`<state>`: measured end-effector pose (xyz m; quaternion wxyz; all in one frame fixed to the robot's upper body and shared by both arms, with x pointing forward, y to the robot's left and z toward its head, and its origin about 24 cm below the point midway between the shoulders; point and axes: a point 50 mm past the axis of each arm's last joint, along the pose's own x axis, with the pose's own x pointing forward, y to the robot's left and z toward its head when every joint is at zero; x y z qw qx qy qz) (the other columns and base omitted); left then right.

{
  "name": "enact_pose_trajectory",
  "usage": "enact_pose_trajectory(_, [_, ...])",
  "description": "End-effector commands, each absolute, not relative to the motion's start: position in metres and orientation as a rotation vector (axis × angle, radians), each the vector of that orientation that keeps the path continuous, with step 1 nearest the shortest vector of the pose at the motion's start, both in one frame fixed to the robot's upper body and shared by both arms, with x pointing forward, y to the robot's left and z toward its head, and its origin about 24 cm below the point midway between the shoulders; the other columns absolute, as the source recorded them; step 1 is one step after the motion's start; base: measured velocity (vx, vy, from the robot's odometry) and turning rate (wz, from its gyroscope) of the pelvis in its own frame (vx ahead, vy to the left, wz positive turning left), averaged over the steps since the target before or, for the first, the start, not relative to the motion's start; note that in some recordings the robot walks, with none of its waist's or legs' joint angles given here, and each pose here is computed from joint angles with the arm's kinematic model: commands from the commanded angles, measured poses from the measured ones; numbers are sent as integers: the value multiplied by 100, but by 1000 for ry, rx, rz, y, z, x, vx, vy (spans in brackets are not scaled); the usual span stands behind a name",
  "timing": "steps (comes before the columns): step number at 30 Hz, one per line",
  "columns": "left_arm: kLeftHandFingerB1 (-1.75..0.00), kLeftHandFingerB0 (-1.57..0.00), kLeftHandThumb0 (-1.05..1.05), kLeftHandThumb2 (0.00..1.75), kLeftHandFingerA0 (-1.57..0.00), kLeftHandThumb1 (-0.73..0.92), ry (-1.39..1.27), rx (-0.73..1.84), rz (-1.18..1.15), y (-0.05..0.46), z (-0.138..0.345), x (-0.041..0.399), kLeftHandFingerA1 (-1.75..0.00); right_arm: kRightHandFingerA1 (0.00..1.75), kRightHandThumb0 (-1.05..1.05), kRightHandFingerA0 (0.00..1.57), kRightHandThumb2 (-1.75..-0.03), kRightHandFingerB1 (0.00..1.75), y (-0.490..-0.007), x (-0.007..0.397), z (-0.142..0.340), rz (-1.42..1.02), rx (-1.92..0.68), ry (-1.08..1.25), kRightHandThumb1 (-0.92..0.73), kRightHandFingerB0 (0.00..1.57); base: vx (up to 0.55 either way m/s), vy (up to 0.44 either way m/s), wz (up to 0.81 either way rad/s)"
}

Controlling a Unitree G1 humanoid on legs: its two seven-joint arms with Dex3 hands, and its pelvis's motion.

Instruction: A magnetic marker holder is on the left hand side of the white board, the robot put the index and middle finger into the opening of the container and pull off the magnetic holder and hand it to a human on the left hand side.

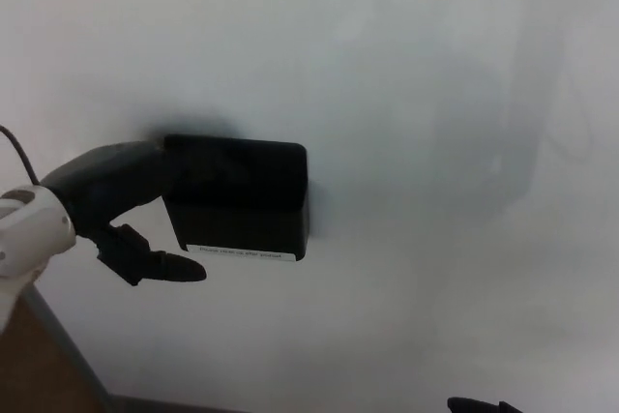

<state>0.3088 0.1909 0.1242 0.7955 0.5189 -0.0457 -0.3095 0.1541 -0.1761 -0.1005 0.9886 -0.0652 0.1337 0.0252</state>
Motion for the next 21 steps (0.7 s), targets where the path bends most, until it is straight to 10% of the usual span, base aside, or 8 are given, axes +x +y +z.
enact_pose_trajectory(1, [-39, -16, -62, 83, -37, 38, -24, 1150, -686, 188, 119, 311, -50, 48, -53, 76, -62, 45, -182, 157, -97, 35, -137, 242, -72, 67, 0, 0, 0])
enact_pose_trajectory(2, [-31, -31, -72, 57, -36, 51, -19, 1157, -693, 185, 120, 312, -33, 48, -54, 77, -62, 44, -182, 158, -97, 35, -135, 241, -72, 67, 0, 0, 0])
enact_pose_trajectory(4, [-39, -16, -62, 83, -35, 38, -24, 1177, -708, 177, 123, 316, -50, 48, -53, 75, -62, 45, -182, 159, -96, 36, -133, 239, -72, 67, 0, 0, 0])
enact_pose_trajectory(21, [-38, -23, -78, 79, -32, 45, -27, 1367, -769, 149, 139, 332, -43, 48, -53, 77, -62, 45, -183, 164, -94, 32, -143, 224, -72, 67, 0, 0, 0])
